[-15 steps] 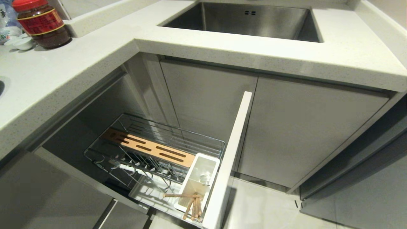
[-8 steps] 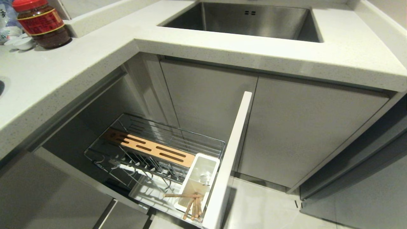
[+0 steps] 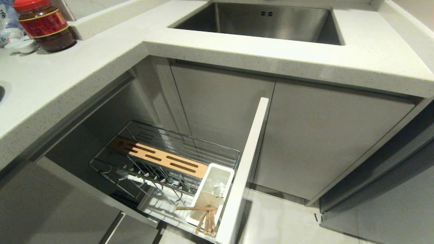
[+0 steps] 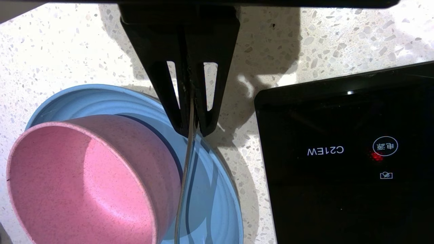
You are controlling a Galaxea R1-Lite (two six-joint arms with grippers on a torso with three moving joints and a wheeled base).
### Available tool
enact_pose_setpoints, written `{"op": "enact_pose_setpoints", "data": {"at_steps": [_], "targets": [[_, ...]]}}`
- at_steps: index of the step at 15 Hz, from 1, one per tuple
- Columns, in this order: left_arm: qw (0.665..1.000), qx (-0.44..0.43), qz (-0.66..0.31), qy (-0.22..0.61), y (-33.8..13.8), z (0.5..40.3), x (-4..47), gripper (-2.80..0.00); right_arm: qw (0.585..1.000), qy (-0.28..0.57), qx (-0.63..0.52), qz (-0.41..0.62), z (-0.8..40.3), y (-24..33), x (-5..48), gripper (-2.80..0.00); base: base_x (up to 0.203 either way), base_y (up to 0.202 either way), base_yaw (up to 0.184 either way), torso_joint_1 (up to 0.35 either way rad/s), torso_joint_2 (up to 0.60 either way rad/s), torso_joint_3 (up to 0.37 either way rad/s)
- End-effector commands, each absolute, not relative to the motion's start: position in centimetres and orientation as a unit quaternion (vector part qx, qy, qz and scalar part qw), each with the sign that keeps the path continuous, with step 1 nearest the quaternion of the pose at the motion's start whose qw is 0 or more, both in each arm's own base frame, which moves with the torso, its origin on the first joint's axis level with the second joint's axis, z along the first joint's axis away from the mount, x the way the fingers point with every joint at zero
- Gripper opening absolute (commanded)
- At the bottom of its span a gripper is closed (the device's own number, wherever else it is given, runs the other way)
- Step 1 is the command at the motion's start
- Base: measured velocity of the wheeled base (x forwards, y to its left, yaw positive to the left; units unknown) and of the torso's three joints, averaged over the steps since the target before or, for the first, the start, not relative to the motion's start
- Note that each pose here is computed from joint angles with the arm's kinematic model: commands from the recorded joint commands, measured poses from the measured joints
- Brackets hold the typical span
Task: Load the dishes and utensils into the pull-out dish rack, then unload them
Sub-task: Take the chopsticks out of the cupboard
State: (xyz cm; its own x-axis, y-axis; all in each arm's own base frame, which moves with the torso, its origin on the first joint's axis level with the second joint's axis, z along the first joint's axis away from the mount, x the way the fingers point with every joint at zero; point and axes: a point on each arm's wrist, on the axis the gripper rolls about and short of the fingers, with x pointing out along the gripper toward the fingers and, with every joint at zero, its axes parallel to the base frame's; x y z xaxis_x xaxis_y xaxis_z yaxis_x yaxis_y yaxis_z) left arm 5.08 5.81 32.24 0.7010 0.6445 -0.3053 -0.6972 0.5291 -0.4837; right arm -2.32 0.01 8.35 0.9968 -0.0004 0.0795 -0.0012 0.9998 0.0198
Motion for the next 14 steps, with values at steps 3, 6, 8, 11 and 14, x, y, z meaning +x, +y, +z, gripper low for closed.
{"op": "enact_pose_setpoints", "data": {"at_steps": [3,6,8,11,14], "targets": [[0.873,-0.302,0.38,0.051,5.9,32.0,5.2,-2.8,1.0,-0.027,0.01,0.0,7.6,0.0,-2.1,-2.8,0.0,0.0,0.0,0.0,0.0,0.0],[0.873,-0.302,0.38,0.049,6.0,32.1,5.3,-2.8,1.0,-0.028,0.01,0.0,7.6,0.0,-2.1,-2.8,0.0,0.0,0.0,0.0,0.0,0.0],[0.874,-0.301,0.38,0.048,6.0,32.2,5.2,0.0,1.0,-0.028,0.01,0.0,7.6,0.0,-2.1,-2.8,0.0,0.0,0.0,0.0,0.0,0.0],[0.875,-0.298,0.379,0.043,5.8,32.4,5.1,0.0,1.0,-0.028,0.01,0.0,7.6,0.0,-2.1,-2.8,0.0,0.0,0.0,0.0,0.0,0.0],[0.88,-0.284,0.38,0.017,5.0,33.4,4.4,0.0,1.0,-0.027,0.01,0.0,7.6,0.0,-2.1,-2.8,0.0,0.0,0.0,0.0,0.0,0.0]]}}
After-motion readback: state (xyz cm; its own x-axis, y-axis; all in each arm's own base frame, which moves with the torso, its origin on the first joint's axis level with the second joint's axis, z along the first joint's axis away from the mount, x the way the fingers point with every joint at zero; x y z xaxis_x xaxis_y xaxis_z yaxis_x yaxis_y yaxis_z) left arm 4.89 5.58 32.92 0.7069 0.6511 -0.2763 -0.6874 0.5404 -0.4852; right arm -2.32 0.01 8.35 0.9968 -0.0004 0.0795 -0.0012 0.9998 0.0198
